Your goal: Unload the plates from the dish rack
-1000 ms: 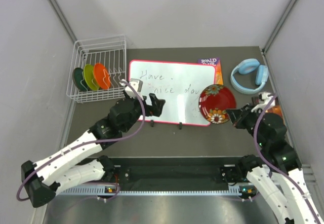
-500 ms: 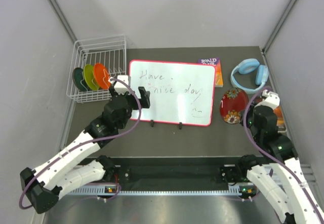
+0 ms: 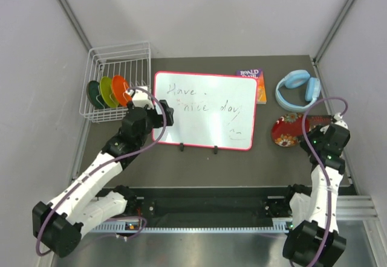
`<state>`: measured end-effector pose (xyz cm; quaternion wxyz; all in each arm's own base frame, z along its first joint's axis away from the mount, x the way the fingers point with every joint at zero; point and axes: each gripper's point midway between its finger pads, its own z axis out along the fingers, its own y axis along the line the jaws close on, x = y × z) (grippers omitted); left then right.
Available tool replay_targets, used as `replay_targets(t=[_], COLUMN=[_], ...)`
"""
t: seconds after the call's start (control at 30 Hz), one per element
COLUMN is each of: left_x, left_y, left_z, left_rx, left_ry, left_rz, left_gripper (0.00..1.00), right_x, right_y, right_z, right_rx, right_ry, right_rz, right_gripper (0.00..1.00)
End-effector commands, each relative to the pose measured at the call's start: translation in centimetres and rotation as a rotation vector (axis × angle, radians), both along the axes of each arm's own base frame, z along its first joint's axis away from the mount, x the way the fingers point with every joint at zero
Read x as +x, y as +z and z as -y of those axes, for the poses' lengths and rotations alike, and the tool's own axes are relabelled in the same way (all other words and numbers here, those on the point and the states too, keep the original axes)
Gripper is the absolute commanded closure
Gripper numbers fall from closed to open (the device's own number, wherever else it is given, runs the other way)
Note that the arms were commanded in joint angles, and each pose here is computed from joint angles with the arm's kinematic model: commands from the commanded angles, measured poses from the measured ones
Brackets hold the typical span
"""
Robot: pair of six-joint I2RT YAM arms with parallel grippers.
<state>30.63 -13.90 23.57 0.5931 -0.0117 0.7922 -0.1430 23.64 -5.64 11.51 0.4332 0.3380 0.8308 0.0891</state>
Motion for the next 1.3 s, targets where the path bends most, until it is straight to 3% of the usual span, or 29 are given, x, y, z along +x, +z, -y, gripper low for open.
replay_targets(t=[0.0, 0.27, 0.57, 0.8, 1.0, 1.1, 1.17, 1.27], left_x=[1.9, 6.0, 7.4, 8.3, 9.1, 9.3, 9.5, 10.1], left_y=[0.3, 1.3, 1.8, 1.3, -0.3, -0.2, 0.0, 0.6], left_z=[-0.9, -4.2, -5.9, -7.5, -10.1, -10.9, -11.5, -12.8], left_rx=[-0.061, -0.112, -0.135, -0.120, -0.103, -0.103, -0.097, -0.098], left_ry=[0.013, 0.078, 0.109, 0.150, 0.229, 0.245, 0.262, 0.286], left_rz=[0.026, 0.048, 0.052, 0.039, 0.009, 0.014, 0.021, 0.029], left_gripper=[0.01, 0.01, 0.01, 0.01, 0.01, 0.01, 0.01, 0.01], right_x=[3.4, 3.8, 3.5, 2.2, 1.9, 1.8, 1.7, 1.5], right_y=[3.9, -1.4, -4.4, -7.3, -7.8, -7.5, -7.3, -6.7], right_z=[-1.9, -2.7, -2.7, -2.8, -2.0, -1.2, -0.9, -0.2], right_rx=[0.026, 0.127, 0.178, 0.226, 0.199, 0.163, 0.150, 0.114], right_ry=[0.159, 0.175, 0.156, 0.114, 0.074, 0.035, 0.023, -0.007], right_rz=[0.229, 0.166, 0.095, -0.030, -0.052, -0.051, -0.058, -0.060], right_gripper=[1.00, 1.00, 1.00, 0.83, 0.57, 0.52, 0.43, 0.39])
